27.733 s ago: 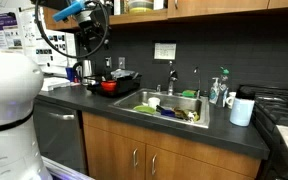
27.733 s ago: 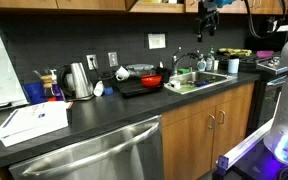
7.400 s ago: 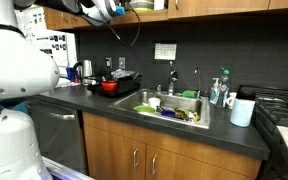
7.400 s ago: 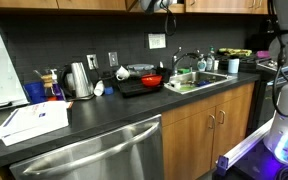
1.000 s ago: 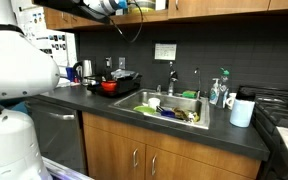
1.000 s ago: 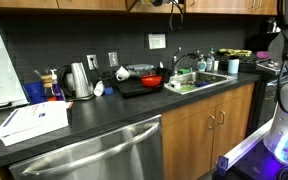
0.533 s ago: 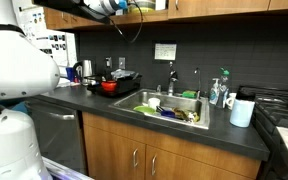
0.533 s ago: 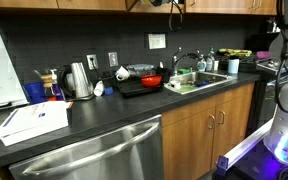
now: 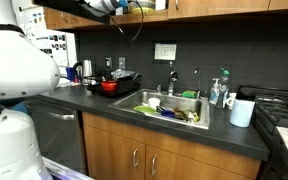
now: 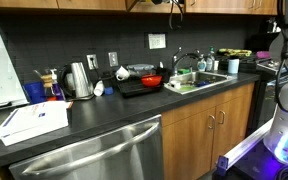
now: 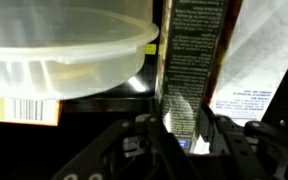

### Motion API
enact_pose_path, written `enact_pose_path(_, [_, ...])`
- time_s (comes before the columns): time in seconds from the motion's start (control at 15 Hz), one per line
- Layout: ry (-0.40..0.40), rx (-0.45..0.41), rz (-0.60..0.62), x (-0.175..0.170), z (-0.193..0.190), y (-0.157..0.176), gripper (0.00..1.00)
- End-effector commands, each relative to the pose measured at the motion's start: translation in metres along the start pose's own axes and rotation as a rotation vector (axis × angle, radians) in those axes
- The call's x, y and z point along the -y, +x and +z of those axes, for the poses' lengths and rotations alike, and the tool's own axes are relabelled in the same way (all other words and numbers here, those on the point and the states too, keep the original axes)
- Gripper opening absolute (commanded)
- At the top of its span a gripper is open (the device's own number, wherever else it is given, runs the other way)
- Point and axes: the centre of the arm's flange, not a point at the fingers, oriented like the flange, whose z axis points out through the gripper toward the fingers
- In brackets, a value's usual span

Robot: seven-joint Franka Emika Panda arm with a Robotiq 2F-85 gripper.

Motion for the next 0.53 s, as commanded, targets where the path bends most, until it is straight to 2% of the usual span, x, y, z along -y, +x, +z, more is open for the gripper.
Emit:
enact_pose_path(0.0, [-0.004,-0.032,0.002,-0.0102,-0.0095,0.0099,0.12])
enact_pose_path(0.47, [0.004,-0.032,0.008,-0.0089,-0.0180,0.0183,0.12])
